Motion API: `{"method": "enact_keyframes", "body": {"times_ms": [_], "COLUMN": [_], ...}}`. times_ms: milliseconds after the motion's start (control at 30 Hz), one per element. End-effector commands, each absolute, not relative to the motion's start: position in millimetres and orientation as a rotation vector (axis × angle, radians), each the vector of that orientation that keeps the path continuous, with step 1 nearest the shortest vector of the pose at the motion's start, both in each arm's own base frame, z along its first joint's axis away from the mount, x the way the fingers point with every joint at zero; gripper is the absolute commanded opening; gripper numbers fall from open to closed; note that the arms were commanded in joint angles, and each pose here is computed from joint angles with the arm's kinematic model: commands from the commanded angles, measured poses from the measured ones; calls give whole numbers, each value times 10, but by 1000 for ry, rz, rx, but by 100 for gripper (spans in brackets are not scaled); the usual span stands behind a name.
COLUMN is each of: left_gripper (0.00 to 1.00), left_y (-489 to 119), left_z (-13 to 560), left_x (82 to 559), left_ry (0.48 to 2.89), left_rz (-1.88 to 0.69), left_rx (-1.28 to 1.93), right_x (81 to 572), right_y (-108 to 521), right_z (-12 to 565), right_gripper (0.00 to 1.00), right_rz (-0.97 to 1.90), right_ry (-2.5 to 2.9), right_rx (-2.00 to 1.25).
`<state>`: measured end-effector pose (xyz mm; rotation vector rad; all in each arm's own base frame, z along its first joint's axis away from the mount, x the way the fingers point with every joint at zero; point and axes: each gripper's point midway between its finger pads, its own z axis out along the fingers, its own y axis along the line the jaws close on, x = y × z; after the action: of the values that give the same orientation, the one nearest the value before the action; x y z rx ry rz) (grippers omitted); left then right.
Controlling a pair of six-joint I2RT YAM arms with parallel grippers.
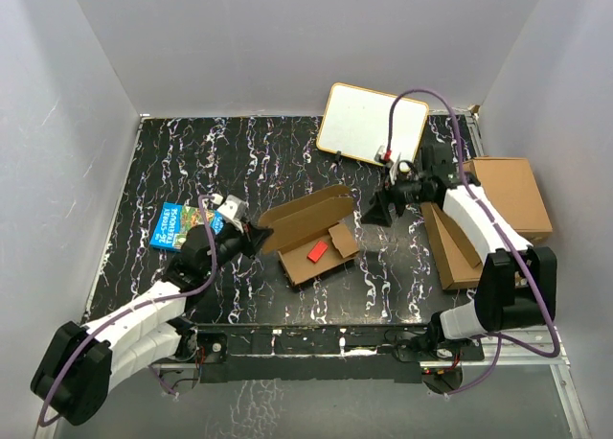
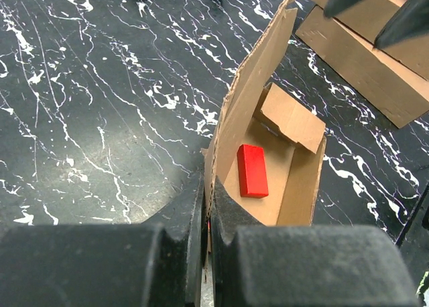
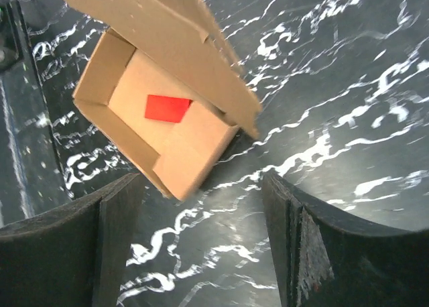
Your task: Fold the paper box
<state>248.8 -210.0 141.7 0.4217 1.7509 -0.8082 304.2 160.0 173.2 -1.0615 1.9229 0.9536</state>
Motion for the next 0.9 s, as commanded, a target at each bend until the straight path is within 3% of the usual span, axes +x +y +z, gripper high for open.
{"method": "enact_keyframes", "body": {"times_ms": [0, 333, 867], "left_gripper": [0, 0, 0], "left_y": [-2127, -2243, -2311], "left_z": [1503, 1513, 1502], "left_x": [2509, 2511, 2485], "left_ry": [1717, 1745, 1768], "left_rz": [-749, -708, -719], "left_rx": [399, 334, 299], "right_x": [3000, 3150, 3047], "right_y": [1672, 1737, 1893], "right_z": [1550, 1028, 715], "right_gripper": [75, 69, 59], "right_rz": [995, 795, 680], "right_ry": [1973, 2118, 2167], "right_rx": [-879, -784, -891]}}
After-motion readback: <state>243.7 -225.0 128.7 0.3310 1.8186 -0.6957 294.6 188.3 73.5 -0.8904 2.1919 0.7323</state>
